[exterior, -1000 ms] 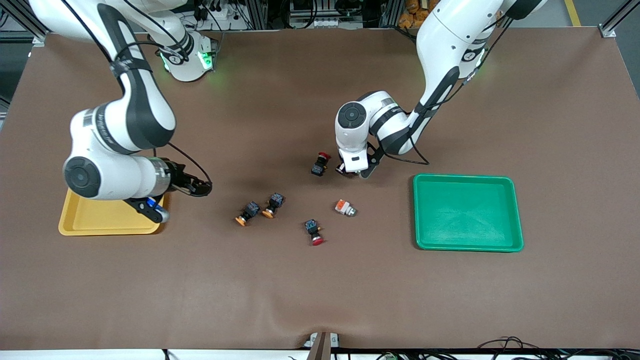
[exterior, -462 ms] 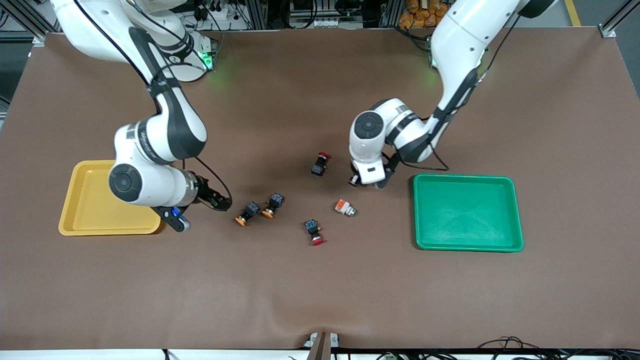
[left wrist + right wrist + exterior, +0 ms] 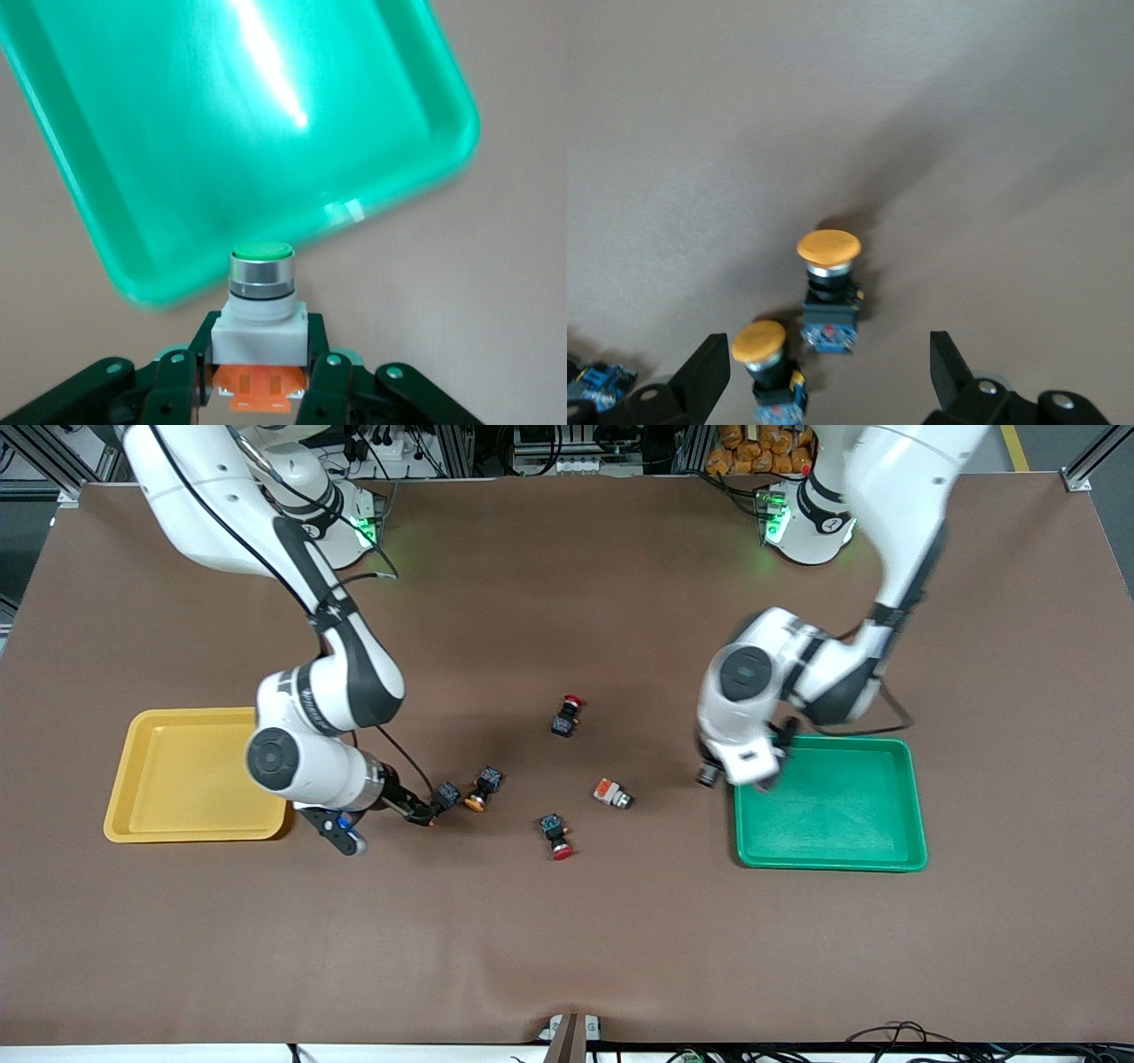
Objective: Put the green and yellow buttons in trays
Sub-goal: 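Place the green button in the green tray while the right gripper places yellow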
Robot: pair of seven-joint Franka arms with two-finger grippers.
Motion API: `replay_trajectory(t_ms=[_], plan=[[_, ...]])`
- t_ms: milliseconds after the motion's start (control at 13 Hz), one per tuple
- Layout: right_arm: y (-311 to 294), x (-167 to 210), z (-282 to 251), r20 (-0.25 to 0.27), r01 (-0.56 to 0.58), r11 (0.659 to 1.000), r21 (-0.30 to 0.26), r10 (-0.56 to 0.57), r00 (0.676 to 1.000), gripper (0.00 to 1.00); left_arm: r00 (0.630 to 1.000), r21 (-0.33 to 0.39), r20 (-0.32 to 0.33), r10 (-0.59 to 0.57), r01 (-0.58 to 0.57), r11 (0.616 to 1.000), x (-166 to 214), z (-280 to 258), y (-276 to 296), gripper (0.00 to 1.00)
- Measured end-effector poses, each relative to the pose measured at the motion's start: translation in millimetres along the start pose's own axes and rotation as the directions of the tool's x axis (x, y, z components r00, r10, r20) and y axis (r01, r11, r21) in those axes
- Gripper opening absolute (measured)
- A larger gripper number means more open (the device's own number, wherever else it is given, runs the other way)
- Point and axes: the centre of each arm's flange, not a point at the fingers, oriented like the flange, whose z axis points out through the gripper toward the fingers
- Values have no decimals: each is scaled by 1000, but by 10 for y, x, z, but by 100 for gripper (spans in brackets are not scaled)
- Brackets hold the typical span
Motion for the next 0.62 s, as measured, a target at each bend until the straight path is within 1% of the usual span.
replay_trajectory(t_ms=[154, 308, 615], plan=[[-18, 43, 189, -19, -4, 1000, 17, 5, 1000, 100, 999, 15, 7, 34, -34, 999, 554, 102, -70, 41], [-9, 80, 353, -27, -9, 1000, 21, 9, 1000, 100, 997, 33, 21, 72, -73, 997, 960, 239, -159, 41], [-14, 79, 585, -36, -6, 1000, 24, 7, 999, 100, 985, 60, 51, 164, -167, 984, 1215, 480, -250, 41]])
